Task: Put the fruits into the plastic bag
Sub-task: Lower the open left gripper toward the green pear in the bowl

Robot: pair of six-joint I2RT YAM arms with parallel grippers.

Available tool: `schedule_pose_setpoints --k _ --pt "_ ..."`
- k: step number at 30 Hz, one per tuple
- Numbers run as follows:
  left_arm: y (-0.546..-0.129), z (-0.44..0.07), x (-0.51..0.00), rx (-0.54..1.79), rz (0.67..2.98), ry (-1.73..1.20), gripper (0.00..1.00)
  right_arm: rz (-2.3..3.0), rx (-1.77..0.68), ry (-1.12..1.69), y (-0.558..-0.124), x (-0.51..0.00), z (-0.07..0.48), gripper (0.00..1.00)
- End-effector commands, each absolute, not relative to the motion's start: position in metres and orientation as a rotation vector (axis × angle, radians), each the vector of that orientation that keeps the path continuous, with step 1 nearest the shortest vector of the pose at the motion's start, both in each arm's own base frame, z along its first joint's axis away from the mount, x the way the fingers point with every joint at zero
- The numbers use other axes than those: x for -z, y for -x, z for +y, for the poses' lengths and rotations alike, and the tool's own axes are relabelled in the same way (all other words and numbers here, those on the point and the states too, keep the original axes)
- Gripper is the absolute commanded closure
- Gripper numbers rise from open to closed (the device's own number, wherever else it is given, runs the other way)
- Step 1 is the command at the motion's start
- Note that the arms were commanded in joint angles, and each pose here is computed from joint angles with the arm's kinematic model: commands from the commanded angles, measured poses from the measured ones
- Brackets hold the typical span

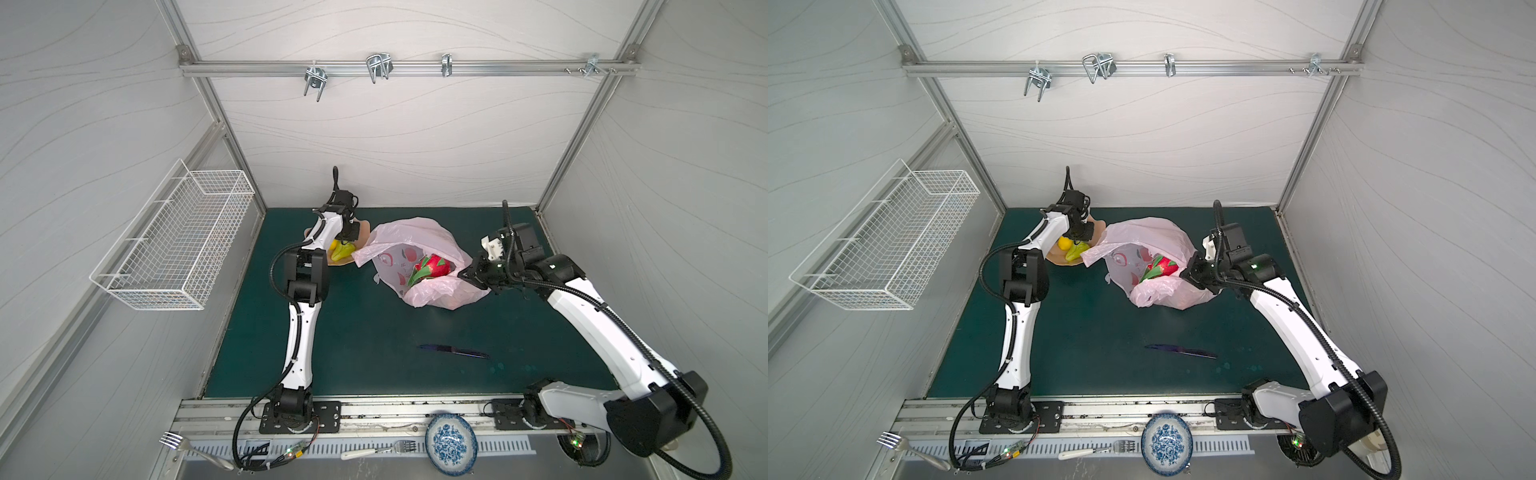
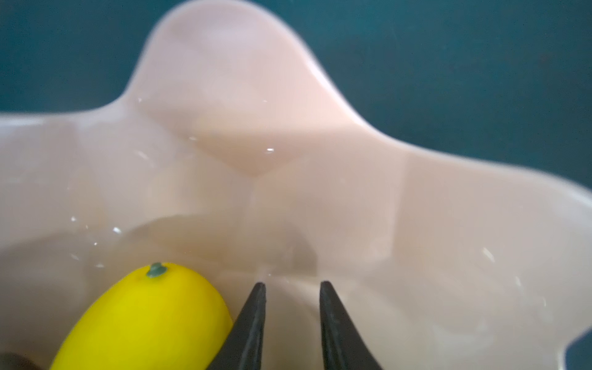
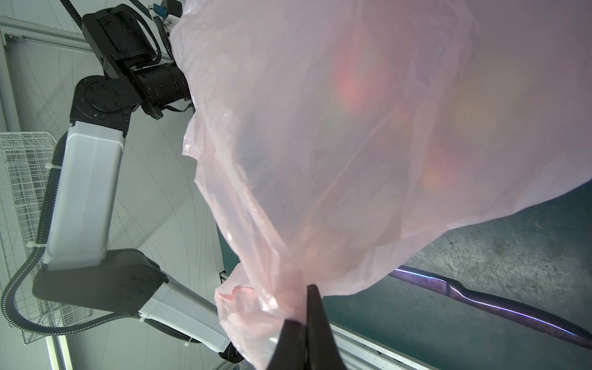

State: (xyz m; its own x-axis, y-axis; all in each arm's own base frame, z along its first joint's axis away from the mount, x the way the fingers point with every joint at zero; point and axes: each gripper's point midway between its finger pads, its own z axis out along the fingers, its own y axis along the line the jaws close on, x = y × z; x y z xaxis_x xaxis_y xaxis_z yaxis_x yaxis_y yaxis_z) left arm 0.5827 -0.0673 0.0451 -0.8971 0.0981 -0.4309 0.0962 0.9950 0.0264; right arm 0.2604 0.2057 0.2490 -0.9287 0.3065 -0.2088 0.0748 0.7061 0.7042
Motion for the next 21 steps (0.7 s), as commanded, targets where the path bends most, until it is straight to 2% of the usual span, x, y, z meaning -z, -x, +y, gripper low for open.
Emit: schedule_pose_setpoints --k 1,9,12,15,21 --pt "-0.591 -0.072 -0.083 0.06 2.601 -0.121 0.74 2.599 -1.046 -0.296 -0.253 -0.254 0.204 1.0" --pt "-0.585 -0.074 -0.099 0.11 2.59 -0.105 0.79 2.589 -1.039 -0.293 -0.252 -0.257 0.204 1.0" --pt "-0.582 -0.075 -0.106 0.119 2.581 -0.092 0.79 2.59 -1.036 -0.289 -0.252 -0.257 0.204 1.0" --pt "-0.577 -0.072 -0.115 0.124 2.579 -0.067 0.71 2.589 -1.033 -0.288 -0.251 -0.257 0.204 1.0" --pt "-0.554 -0.067 -0.122 0.128 2.608 0.006 0.38 2.58 -1.028 -0.29 -0.25 -0.257 0.202 1.0"
